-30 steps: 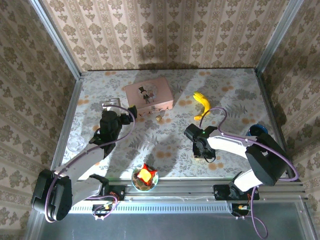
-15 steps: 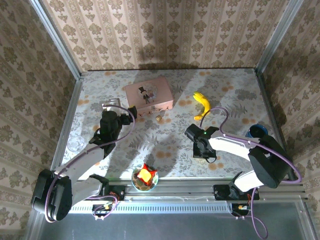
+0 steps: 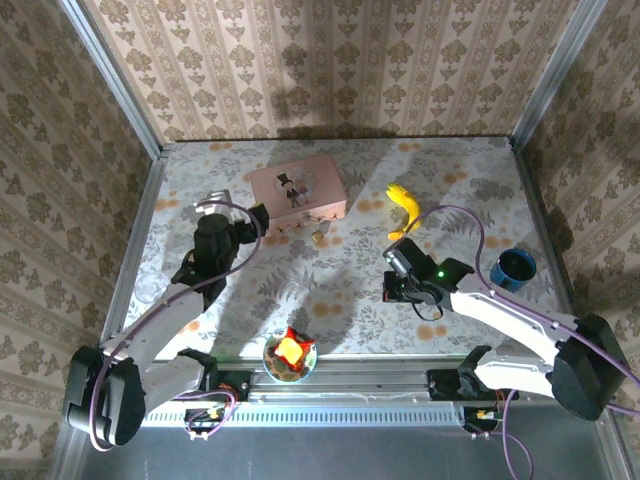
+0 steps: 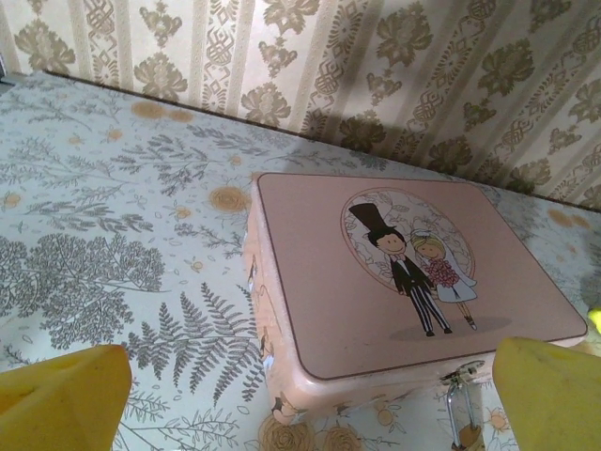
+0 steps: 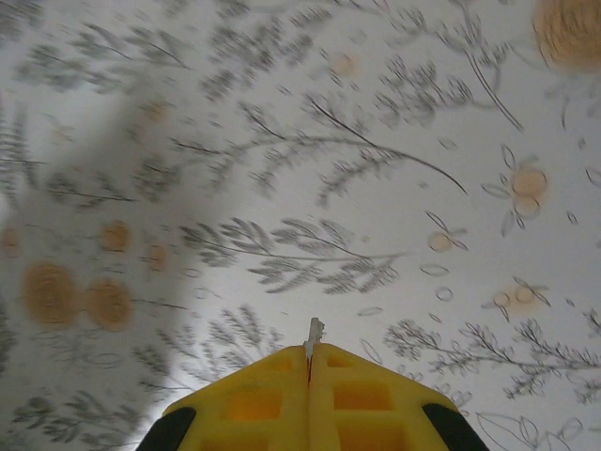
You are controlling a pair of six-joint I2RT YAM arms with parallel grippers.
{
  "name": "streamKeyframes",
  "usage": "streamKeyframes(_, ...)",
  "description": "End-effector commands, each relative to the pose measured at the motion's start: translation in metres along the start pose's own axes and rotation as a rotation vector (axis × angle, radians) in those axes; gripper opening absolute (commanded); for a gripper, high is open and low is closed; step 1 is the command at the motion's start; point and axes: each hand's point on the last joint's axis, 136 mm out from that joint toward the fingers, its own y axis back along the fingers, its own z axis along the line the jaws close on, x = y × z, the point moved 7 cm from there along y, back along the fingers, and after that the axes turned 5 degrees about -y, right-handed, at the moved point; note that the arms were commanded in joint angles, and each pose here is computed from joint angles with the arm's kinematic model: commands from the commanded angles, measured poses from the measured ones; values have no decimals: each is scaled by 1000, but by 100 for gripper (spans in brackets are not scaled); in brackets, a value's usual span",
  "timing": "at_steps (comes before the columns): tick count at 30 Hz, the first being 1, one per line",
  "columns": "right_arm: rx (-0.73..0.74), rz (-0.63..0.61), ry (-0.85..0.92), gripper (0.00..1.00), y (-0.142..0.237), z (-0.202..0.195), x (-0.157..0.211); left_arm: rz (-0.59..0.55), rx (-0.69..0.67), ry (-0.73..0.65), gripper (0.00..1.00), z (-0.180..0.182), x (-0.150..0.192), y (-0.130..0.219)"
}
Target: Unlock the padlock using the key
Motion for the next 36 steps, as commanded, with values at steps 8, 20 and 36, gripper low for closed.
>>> streamKeyframes(8, -231, -96, -52, 0, 42, 43, -57, -69, 203, -53, 100, -19, -6, 10)
streamKeyframes(20, -694, -69, -189, 0, 74, 85, -122, -117, 702, -341, 92, -91, 17, 22)
streamKeyframes(36, -832, -9, -155, 0, 83, 100, -132, -243, 1089, -534, 75, -155, 26, 22)
